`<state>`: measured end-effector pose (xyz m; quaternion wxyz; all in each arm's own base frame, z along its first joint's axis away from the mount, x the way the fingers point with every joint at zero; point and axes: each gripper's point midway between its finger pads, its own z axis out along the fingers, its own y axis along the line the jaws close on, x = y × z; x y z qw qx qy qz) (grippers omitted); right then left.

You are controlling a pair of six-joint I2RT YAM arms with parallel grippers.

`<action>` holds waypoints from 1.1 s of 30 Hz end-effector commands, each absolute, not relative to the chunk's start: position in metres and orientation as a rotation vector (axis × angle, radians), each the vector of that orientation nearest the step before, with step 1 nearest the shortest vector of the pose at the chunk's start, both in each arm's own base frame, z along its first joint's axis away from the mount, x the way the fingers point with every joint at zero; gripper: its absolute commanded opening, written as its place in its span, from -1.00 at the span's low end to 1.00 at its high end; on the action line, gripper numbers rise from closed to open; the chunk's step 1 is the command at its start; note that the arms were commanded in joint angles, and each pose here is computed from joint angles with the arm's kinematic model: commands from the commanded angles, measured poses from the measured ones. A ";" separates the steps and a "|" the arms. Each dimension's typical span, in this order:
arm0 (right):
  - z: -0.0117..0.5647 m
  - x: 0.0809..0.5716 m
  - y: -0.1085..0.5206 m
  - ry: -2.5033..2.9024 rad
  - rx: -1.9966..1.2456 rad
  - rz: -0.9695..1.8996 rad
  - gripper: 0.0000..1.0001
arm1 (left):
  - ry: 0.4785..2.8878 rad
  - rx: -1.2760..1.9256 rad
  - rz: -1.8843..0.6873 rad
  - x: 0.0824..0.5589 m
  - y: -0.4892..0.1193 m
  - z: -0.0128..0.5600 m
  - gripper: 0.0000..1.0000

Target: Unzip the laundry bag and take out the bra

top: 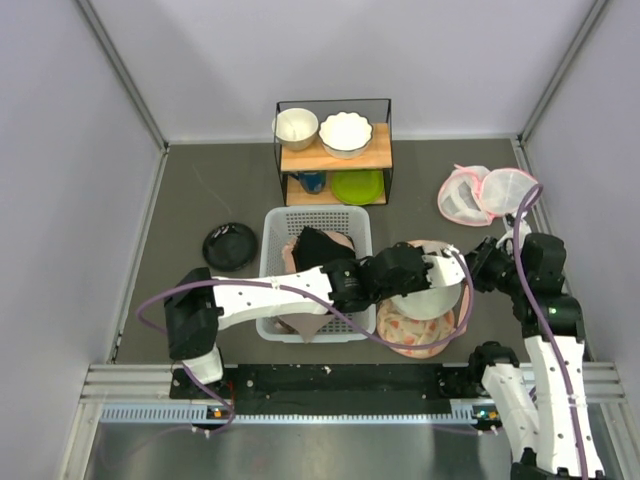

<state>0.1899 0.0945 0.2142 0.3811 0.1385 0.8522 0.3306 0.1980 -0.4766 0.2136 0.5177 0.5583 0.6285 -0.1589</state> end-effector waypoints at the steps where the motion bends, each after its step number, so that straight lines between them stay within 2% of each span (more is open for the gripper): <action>1: 0.262 0.226 0.079 2.004 0.369 0.762 -1.00 | 1.204 1.280 -0.435 0.217 -0.492 0.290 -1.00; 6: 0.290 0.255 0.062 1.959 0.371 0.658 -1.00 | 1.045 1.283 -0.521 0.244 -0.486 0.323 -1.00; 11: 0.265 0.262 0.027 1.972 0.495 0.593 -1.00 | 0.926 1.261 -0.568 0.250 -0.451 0.327 -1.00; 13: 0.245 0.263 0.019 1.992 0.548 0.619 -1.00 | 0.898 1.300 -0.597 0.244 -0.449 0.323 -1.00; 17: 0.240 0.262 0.028 1.987 0.541 0.689 -1.00 | 0.872 1.365 -0.662 0.238 -0.464 0.311 -1.00; 22: 0.269 0.250 0.035 1.922 0.490 0.700 -1.00 | 0.815 1.370 -0.705 0.239 -0.482 0.320 -1.00; 29: 0.324 0.235 0.042 1.801 0.441 0.704 -1.00 | 0.711 1.312 -0.697 0.251 -0.506 0.363 -1.00; 30: 0.330 0.232 0.043 1.787 0.429 0.702 -1.00 | 0.711 1.295 -0.693 0.253 -0.507 0.366 -0.89; 31: 0.329 0.231 0.043 1.790 0.431 0.705 -1.00 | 0.745 1.266 -0.665 0.262 -0.506 0.365 -0.52; 32: 0.325 0.231 0.044 1.798 0.432 0.710 -1.00 | 0.772 1.271 -0.652 0.266 -0.504 0.358 0.16; 33: 0.320 0.229 0.045 1.804 0.432 0.713 -1.00 | 0.803 1.269 -0.640 0.269 -0.500 0.351 0.97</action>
